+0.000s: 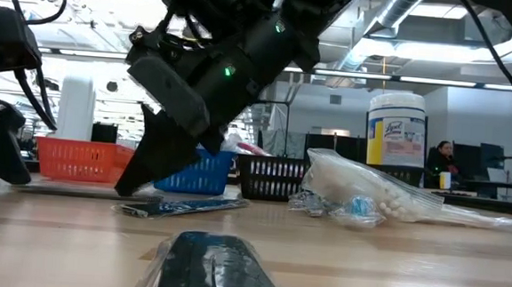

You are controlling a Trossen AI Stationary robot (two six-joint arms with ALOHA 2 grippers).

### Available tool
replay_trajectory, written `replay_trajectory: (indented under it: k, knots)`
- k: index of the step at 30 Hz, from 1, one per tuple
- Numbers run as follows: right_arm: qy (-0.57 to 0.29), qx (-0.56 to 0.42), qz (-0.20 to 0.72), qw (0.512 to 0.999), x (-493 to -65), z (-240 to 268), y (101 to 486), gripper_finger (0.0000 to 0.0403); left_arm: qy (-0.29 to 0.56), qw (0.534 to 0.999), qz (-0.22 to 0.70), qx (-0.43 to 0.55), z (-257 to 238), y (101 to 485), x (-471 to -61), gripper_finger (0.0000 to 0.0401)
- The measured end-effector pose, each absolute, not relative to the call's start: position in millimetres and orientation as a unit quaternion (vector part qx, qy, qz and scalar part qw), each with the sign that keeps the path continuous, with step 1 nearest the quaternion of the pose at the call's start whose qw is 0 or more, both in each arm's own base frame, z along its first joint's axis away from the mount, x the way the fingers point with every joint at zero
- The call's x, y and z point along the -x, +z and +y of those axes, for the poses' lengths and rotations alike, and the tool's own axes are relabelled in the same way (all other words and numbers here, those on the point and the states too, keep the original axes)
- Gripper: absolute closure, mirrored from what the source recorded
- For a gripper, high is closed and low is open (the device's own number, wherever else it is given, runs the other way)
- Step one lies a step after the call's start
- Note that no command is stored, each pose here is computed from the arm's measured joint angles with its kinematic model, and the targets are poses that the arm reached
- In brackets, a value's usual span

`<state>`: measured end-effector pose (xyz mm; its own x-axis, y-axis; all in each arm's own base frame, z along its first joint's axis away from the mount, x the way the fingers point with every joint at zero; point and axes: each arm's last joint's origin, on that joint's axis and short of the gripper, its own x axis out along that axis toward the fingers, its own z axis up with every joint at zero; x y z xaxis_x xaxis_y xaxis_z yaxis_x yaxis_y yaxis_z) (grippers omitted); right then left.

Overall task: Pick & Place Travel size toiletries
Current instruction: Put the black comb into the right black bin

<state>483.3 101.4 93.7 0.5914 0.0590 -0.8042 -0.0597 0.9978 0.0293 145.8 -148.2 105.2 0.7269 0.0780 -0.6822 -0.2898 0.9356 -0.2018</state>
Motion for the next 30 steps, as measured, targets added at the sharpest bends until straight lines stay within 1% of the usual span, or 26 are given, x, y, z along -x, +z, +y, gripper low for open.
replay_trajectory:
  k: [10, 16, 18, 20, 22, 24, 28, 30]
  knots:
    - [0.038, 0.018, 0.456, 0.889, -486.2, 107.1, 99.7, 0.0402, 0.096, 0.92, 0.351, 0.147, -149.0, 105.9, -146.6, 0.0062]
    - [0.046, 0.024, 0.453, 0.89, -486.2, 111.1, 100.3, 0.0402, 0.086, 0.918, 0.373, 0.098, -143.6, 104.2, -149.3, 0.0093]
    - [0.052, 0.031, 0.445, 0.893, -485.3, 115.5, 105.8, 0.0396, 0.081, 0.917, 0.38, 0.089, -141.8, 104.1, -151.1, 0.0104]
    - [0.061, 0.045, 0.436, 0.897, -483.6, 121.4, 113.6, 0.0382, 0.076, 0.918, 0.381, 0.078, -141.3, 104.3, -152.0, 0.0112]
    - [0.07, 0.058, 0.433, 0.897, -479.9, 127.6, 121.1, 0.0358, 0.077, 0.917, 0.385, 0.068, -140.1, 103.9, -152.3, 0.012]
    - [0.075, 0.071, 0.424, 0.9, -476.7, 134.7, 132.1, 0.0331, 0.083, 0.915, 0.391, 0.058, -137.0, 102.7, -152.6, 0.0129]
    - [0.072, 0.095, 0.384, 0.915, -470.6, 146.4, 168.0, 0.0269, 0.091, 0.908, 0.404, 0.06, -132.4, 102.3, -155.2, 0.0152]
    - [0.07, 0.107, 0.377, 0.918, -468.1, 149.0, 176.3, 0.0237, 0.089, 0.906, 0.409, 0.057, -131.4, 102.2, -155.7, 0.0166]
